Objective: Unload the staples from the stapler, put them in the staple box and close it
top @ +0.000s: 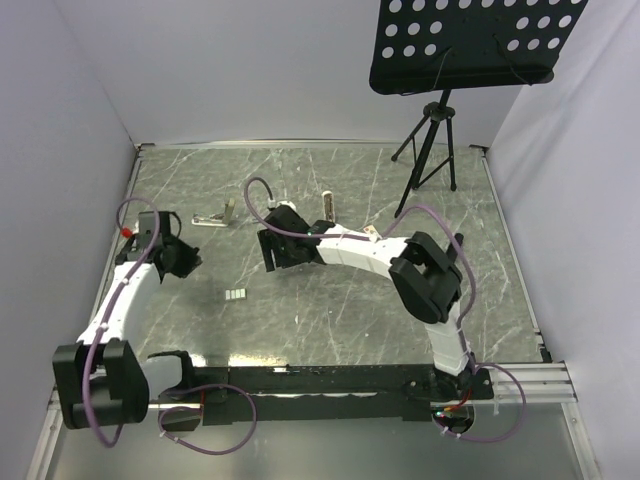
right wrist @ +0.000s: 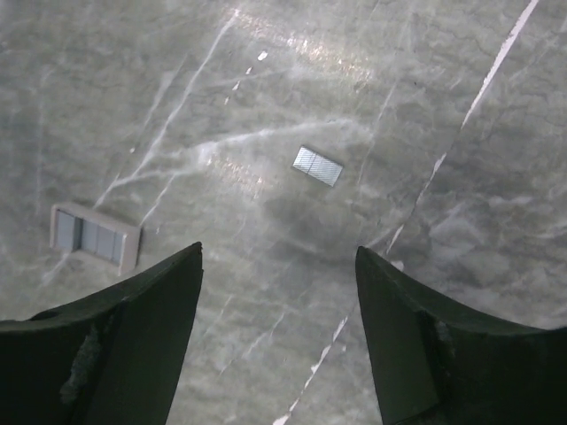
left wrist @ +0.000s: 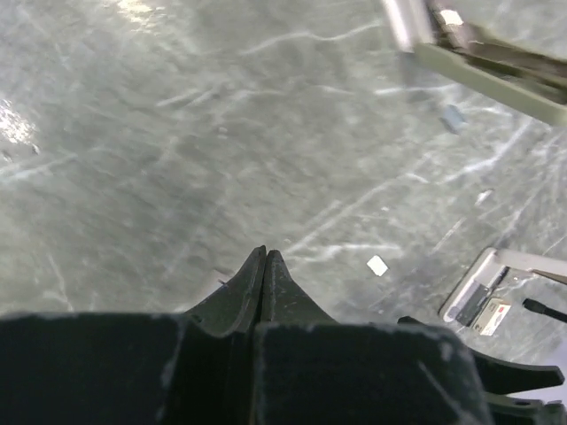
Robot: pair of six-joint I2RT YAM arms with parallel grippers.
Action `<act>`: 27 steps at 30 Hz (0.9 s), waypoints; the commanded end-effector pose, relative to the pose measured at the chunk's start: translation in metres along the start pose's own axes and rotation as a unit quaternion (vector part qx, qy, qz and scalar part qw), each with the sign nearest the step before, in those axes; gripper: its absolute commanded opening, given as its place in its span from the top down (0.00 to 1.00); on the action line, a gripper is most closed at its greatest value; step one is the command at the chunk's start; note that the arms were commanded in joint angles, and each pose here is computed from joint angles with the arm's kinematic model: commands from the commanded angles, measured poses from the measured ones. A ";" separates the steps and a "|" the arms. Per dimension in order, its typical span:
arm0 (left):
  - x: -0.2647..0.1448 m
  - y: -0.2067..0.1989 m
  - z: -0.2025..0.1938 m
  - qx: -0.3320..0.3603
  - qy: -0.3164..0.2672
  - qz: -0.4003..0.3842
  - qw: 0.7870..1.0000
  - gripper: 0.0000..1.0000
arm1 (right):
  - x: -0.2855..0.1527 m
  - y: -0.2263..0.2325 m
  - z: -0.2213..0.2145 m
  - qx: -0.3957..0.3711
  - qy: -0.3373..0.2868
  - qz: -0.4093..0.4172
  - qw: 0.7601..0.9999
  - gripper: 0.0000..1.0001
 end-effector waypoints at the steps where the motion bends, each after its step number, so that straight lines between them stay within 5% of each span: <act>1: 0.013 0.014 -0.006 0.009 0.076 -0.045 0.996 0.99 | 0.009 -0.001 0.011 0.013 0.002 -0.023 1.000 0.27; 14: 0.052 0.067 -0.045 -0.024 0.158 0.023 0.987 0.99 | 0.037 -0.005 0.007 0.024 0.027 -0.067 0.997 0.35; 27: 0.057 0.072 -0.061 -0.032 0.190 0.022 0.981 0.99 | 0.046 0.003 0.006 0.022 0.016 -0.038 0.999 0.36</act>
Point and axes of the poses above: each gripper's point midway between its finger pads, its own x axis out along the fingers, its own y axis along the line the jaws close on, z = x × y, the point moved 6 cm from there along -x, back along the fingers, and after that the axes turned 10 degrees about -x, right-handed, at the moved point
